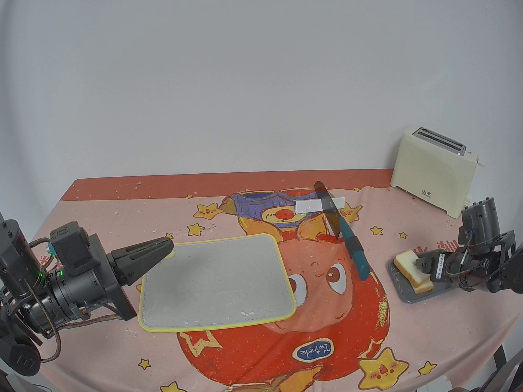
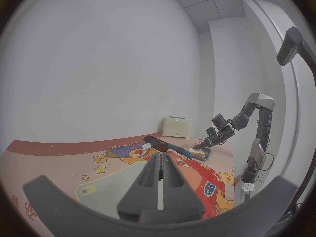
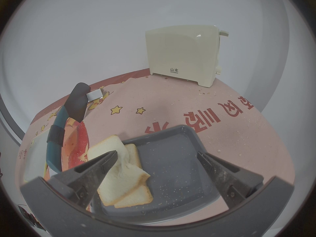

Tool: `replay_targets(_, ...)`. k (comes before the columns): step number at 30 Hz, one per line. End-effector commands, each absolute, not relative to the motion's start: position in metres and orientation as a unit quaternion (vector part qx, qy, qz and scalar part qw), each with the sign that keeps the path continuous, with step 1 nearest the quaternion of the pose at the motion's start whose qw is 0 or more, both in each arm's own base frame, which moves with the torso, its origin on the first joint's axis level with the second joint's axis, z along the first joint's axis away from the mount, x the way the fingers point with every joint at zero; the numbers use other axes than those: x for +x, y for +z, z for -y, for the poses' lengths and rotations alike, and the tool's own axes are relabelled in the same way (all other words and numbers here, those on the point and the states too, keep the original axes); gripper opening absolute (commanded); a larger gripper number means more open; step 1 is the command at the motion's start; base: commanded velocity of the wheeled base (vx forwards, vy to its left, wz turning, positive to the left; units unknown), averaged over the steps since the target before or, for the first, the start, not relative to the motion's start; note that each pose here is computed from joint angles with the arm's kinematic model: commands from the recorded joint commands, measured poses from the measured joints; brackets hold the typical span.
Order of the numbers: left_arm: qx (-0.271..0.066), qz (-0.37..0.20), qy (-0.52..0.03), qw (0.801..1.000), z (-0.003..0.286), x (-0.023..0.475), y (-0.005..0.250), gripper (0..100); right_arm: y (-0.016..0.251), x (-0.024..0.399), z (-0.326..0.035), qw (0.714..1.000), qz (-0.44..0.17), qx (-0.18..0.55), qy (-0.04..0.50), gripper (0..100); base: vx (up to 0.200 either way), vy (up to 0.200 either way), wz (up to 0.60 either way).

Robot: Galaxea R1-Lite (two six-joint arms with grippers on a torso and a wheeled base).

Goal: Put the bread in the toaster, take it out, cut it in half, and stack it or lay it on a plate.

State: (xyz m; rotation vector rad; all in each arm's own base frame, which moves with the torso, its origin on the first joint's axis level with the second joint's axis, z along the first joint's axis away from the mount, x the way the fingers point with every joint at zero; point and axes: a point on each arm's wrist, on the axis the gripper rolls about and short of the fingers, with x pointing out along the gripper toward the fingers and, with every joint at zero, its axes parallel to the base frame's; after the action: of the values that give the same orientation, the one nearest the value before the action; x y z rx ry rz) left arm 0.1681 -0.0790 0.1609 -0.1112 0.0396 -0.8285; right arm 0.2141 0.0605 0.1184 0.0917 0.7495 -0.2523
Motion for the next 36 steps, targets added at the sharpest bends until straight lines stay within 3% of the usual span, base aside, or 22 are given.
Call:
replay_targets(1,-0.054,-0.018,-0.403,0.914,0.079,0.168,0.161,0,0.12,0.212,-0.06,0.923,-0.362,0.044,-0.123,100,0.0,0.0,0.0)
replay_targets(36,-0.048,-0.019,-0.403,0.914,0.079,0.168,0.16,0,0.125,0.192,-0.052,0.923,-0.365,0.026,-0.122,100,0.0,0.0,0.0)
